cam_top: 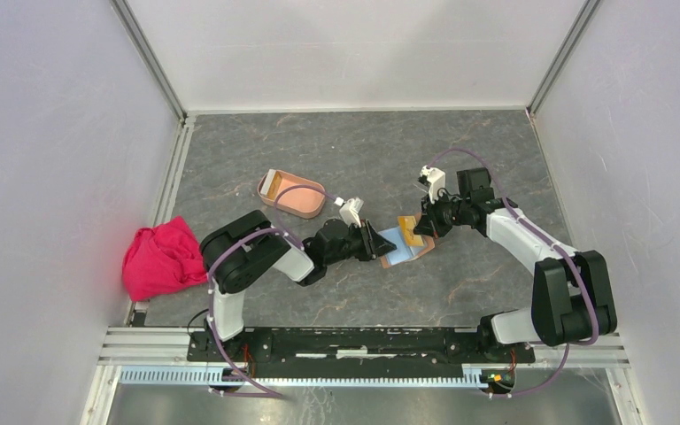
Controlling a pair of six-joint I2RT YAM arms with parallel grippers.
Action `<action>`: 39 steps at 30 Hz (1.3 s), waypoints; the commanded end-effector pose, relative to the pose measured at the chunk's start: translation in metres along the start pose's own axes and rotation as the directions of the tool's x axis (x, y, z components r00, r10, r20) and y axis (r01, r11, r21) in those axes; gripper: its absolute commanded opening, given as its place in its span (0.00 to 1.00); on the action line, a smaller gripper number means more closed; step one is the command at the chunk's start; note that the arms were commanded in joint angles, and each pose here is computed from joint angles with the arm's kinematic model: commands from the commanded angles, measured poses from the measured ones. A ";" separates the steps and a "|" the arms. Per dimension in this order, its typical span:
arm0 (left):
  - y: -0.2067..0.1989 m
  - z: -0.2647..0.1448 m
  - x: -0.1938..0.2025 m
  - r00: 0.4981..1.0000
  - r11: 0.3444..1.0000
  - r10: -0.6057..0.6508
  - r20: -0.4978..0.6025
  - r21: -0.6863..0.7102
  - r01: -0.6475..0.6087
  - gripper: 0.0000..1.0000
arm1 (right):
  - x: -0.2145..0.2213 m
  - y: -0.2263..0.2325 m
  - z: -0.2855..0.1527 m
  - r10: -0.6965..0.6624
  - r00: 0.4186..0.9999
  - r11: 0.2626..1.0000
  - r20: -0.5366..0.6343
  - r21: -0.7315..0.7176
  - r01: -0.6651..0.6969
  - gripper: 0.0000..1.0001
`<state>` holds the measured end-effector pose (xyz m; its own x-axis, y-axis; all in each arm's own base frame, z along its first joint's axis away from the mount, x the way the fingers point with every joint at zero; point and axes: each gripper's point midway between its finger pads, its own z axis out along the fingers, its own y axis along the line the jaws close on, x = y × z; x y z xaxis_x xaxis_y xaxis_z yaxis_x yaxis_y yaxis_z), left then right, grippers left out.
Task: Put the credit cards into the card holder
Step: Insert the credit card into the card holder.
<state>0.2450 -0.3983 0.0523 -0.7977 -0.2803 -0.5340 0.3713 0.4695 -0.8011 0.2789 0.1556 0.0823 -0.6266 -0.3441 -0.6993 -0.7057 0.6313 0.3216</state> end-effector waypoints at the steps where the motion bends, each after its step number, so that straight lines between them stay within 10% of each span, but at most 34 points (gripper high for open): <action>1: -0.007 0.008 -0.006 1.000 1.000 -0.014 0.023 0.013 0.014 0.30 | -0.003 -0.006 0.003 -0.002 1.000 1.000 0.004 0.023 0.002 0.00; 39: 0.027 0.009 0.003 1.000 0.991 -0.001 0.001 -0.134 0.001 0.24 | 0.021 -0.020 0.004 0.126 0.991 0.992 -0.053 0.003 -0.126 0.00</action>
<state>0.2512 -0.3960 0.0318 -0.8060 -0.2769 -0.5232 0.3202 0.5394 -0.7788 0.2795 0.1434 0.0636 -0.7141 -0.2892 -0.6375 -0.6335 0.6545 0.4126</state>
